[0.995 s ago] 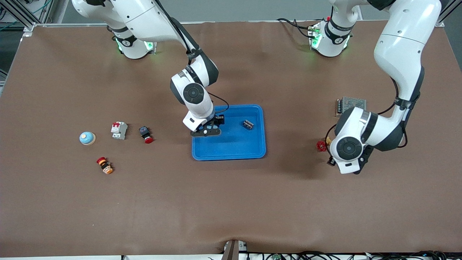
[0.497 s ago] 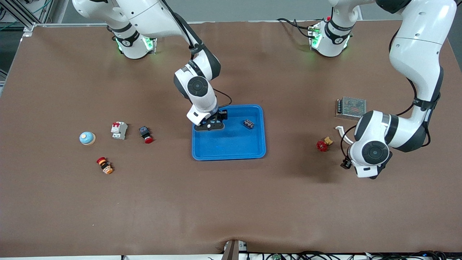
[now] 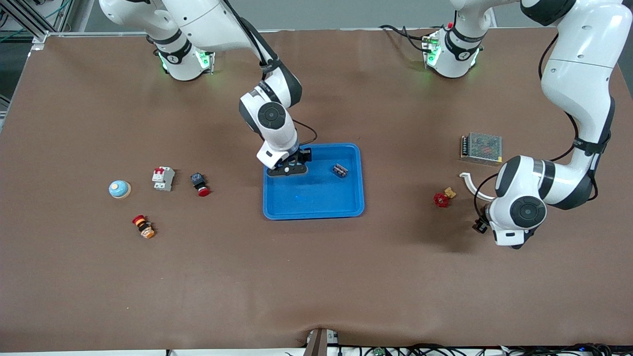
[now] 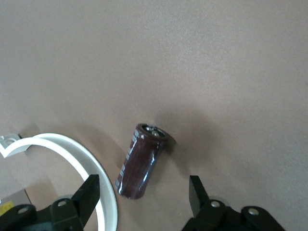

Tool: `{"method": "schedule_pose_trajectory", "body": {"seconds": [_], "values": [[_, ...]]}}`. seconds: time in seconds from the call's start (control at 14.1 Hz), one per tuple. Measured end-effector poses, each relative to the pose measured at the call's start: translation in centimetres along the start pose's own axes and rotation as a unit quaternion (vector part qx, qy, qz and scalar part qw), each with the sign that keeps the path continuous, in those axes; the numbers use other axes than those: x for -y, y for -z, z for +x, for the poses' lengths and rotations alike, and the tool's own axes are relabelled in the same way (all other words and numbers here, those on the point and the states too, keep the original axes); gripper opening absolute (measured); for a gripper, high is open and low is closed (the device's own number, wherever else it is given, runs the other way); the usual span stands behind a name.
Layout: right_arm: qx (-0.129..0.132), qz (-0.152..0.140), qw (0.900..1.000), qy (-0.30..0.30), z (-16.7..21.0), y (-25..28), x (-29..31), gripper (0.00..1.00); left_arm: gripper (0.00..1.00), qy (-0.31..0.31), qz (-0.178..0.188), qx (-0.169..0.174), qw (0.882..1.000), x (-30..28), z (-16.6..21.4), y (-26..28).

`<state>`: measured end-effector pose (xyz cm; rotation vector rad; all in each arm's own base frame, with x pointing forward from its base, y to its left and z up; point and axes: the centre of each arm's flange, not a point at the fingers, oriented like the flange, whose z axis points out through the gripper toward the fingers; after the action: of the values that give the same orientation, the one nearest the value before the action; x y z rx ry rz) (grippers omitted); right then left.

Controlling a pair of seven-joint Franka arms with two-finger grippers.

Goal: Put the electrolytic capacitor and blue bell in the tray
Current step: 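Lower the bell into the tray while the left gripper reaches the capacitor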

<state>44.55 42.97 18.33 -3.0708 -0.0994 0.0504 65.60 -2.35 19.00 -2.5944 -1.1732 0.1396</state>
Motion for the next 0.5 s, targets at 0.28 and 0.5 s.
{"method": "schedule_pose_trajectory", "body": {"seconds": [0.28,0.5], "values": [[-0.001,0.001,1.0,0.003,-0.2,0.1,0.3,0.86,0.72,-0.016,-0.001,0.002,1.0,0.0,0.1,-0.4],[0.006,0.002,1.0,0.008,-0.3,3.6,1.1,1.0,0.65,-0.029,-0.001,0.005,1.0,0.5,0.7,-0.7]]}}
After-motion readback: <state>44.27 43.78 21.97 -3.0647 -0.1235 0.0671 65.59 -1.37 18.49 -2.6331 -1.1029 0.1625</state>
